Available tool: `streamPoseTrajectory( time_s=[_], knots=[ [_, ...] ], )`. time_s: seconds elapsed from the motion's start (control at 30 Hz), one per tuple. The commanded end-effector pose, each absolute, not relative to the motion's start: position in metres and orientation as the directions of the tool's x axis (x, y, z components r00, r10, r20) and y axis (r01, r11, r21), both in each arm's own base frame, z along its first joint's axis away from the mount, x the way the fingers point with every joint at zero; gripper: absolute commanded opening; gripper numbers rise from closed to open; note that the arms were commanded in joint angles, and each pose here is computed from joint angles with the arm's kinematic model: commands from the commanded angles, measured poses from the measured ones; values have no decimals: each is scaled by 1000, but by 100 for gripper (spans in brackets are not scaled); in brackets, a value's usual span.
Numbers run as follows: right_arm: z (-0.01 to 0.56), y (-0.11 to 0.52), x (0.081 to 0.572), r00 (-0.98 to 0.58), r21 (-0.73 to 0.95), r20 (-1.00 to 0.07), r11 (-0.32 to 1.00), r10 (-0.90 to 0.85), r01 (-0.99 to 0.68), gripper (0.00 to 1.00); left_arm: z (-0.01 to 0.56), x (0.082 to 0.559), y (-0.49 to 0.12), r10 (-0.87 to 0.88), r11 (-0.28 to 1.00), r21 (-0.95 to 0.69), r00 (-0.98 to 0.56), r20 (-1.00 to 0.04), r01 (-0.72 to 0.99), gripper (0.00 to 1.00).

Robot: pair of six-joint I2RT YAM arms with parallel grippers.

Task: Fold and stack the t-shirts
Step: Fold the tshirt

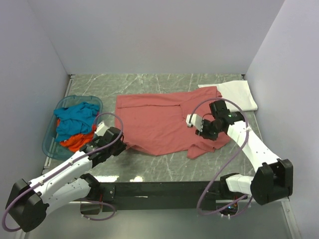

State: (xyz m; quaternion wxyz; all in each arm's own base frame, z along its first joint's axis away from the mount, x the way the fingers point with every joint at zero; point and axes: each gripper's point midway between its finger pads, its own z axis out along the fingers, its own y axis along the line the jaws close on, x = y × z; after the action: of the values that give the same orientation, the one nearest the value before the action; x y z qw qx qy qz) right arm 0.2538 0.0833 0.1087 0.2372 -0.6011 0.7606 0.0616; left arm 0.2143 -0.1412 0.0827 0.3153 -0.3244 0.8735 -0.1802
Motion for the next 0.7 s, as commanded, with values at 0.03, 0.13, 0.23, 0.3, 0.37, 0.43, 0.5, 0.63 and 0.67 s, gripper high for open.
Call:
streamPoseTrajectory(
  time_s=[0.03,0.13,0.23,0.3,0.37,0.43,0.5,0.63,0.67],
  knots=[
    [78,70,171,-103,69,-354,84,-930,-994,30,87,218,-144,-680,722,-544,-588,-438,-428,0],
    [52,60,180,-155,16,-302,158,-941,-987,30,86,217,-143,-681,720,-545,-588,-436,-430,0],
    [44,55,203,-222,-64,-287,250,-932,-966,29,86,216,-142,-681,720,-545,-588,-436,-430,0],
    [39,55,219,-260,-98,-282,297,-924,-950,28,87,216,-142,-682,719,-547,-586,-437,-429,0],
    [36,51,227,-282,-116,-265,321,-922,-940,28,88,216,-141,-684,718,-548,-582,-441,-429,0],
    [34,49,236,-305,-138,-260,348,-916,-927,27,89,216,-140,-683,720,-546,-581,-443,-429,0],
    [32,43,243,-330,-163,-237,372,-914,-914,27,90,216,-140,-685,718,-549,-578,-444,-428,0],
    [36,35,259,-381,-203,-243,430,-892,-880,26,89,216,-140,-682,720,-548,-580,-444,-426,0],
    [38,34,260,-385,-207,-243,435,-891,-876,26,88,216,-140,-683,719,-548,-580,-443,-428,0]
  ],
)
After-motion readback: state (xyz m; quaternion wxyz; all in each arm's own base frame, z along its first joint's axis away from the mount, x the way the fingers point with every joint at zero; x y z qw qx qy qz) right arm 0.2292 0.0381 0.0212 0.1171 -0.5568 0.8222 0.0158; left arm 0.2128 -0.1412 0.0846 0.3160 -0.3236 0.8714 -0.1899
